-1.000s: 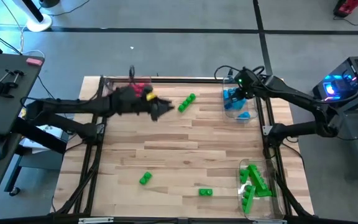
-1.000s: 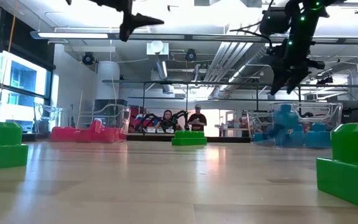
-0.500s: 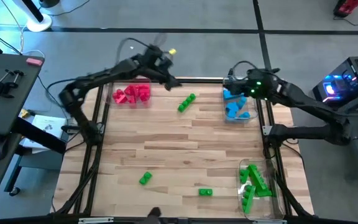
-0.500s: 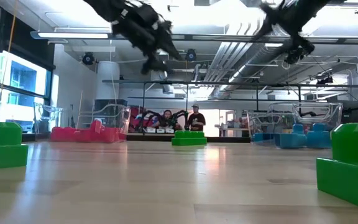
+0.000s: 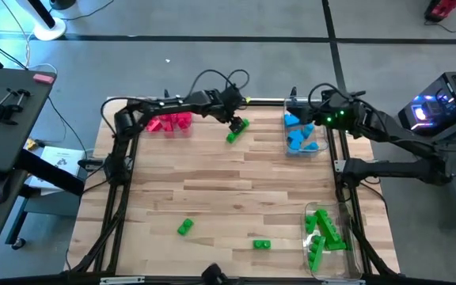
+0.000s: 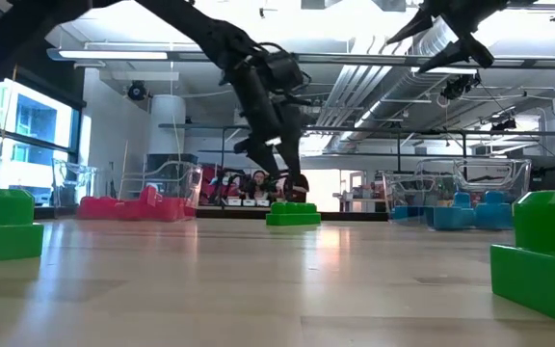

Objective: Sort blocks
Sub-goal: Put the green game piece into the bottom right transparent bin

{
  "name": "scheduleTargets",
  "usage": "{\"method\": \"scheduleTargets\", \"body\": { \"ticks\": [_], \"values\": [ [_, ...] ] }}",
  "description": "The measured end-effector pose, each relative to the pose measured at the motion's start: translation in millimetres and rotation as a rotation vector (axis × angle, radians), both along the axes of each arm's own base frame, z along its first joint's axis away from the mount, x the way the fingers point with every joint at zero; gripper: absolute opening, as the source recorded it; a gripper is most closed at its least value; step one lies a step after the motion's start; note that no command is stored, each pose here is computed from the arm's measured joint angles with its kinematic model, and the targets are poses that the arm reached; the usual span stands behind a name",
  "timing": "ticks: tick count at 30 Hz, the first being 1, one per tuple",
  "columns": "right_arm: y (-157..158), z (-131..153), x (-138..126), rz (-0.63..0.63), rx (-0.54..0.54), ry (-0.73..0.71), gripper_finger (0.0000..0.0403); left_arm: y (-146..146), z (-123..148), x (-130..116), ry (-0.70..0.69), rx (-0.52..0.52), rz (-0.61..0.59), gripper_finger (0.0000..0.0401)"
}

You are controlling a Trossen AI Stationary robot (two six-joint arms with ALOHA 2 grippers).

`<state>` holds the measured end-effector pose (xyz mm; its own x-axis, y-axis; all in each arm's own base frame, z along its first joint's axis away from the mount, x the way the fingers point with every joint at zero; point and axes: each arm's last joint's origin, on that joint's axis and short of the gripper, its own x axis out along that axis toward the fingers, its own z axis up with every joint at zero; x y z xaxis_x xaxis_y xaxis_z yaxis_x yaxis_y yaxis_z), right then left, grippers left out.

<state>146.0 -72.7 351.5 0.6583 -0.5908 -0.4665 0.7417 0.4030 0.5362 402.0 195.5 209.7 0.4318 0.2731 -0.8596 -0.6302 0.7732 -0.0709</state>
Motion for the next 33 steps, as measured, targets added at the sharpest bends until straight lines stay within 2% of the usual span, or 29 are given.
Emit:
{"method": "scheduleTargets", "body": {
  "ticks": [8,13,24,29,33],
  "values": [
    [3,-3,4,0.037,-0.005,0.036,0.0245,-16,-37,17,0.083,-0.049,0.03,0.025],
    [5,-3,5,0.054,-0.004,0.035,0.0245,-18,-54,20,0.121,-0.032,0.125,0.025],
    [12,-3,8,0.095,-0.002,0.032,0.0245,-17,-57,21,0.092,-0.099,0.122,0.025],
    [14,-3,8,0.107,-0.001,0.031,0.0245,-21,-66,17,0.176,-0.1,0.119,0.025],
    [15,-3,9,0.104,0.008,0.023,0.0245,-31,-72,19,0.232,-0.044,0.119,0.0247]
  ]
}}
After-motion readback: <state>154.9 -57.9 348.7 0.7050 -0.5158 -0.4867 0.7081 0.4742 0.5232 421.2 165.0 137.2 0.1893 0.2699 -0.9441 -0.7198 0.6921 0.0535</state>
